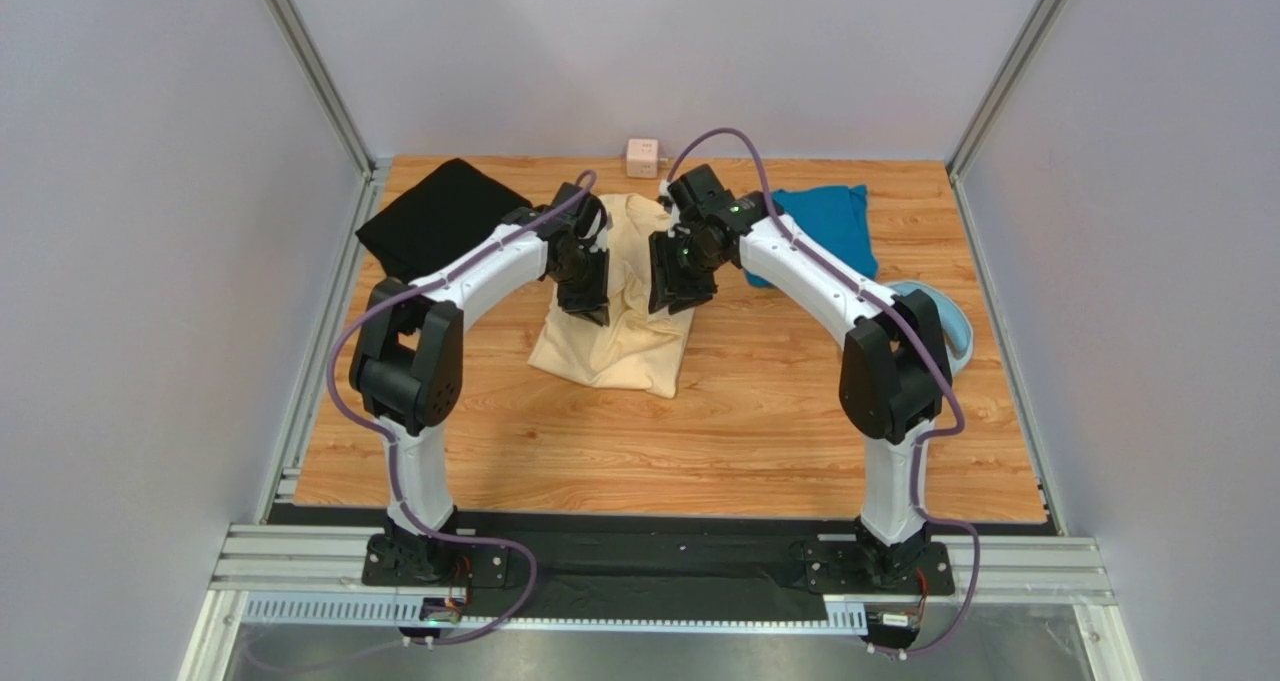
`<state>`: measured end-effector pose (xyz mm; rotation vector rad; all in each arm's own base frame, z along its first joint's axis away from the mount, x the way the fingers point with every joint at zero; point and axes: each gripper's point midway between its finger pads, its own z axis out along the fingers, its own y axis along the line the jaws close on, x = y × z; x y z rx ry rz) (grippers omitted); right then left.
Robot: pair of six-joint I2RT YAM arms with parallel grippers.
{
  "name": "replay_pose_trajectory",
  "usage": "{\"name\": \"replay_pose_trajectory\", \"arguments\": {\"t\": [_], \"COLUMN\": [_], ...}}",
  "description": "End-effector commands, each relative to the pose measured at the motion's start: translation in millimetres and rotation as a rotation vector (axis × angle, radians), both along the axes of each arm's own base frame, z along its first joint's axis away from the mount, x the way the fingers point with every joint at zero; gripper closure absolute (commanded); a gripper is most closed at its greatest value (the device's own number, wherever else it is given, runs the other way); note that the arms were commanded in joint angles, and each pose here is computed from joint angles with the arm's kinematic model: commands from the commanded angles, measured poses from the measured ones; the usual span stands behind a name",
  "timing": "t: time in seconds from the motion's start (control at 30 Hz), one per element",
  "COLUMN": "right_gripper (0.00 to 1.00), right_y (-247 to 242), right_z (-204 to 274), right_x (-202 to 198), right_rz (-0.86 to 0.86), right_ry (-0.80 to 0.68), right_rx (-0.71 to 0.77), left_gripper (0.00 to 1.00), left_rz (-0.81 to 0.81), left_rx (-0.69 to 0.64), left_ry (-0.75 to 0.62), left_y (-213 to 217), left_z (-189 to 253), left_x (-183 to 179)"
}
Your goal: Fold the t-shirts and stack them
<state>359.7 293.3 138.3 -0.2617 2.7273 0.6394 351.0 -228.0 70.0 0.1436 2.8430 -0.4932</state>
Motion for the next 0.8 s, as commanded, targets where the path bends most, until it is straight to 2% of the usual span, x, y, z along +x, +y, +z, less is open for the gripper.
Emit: {"name": "replay_pose_trajectory", "arguments": {"t": [0.0,0.27,0.47,0.6,0.77], "right_gripper": [0.6,0.6,0.6,0.61,0.62], "right_y": [7,11,10,5,4], "right_z": [-5,-53,-82,-88,-100], "right_x": [-19,-30,-7,3,-1], "right_rz": [0.048,0.064,0.069,0.066,0.068], "right_ry": [0.007,0.072,0.078,0.057,0.093], "right_rx": [0.016,-0.053,-0.162,-0.215,-0.225], "left_gripper": [0.82,0.81,0.82,0.95,1.0], "left_rz": [-0.024,-0.046,-0.083,-0.105,-0.107], "left_rx": [0.001,0.007,0.031,0.055,0.08], "left_ry": [0.02,0.068,0.111,0.177,0.229], "left_y": [-5,-14,-30,-39,-35], "left_z": [5,-18,-48,-73,-92], "left_x": [0,-8,-20,-34,-50]}}
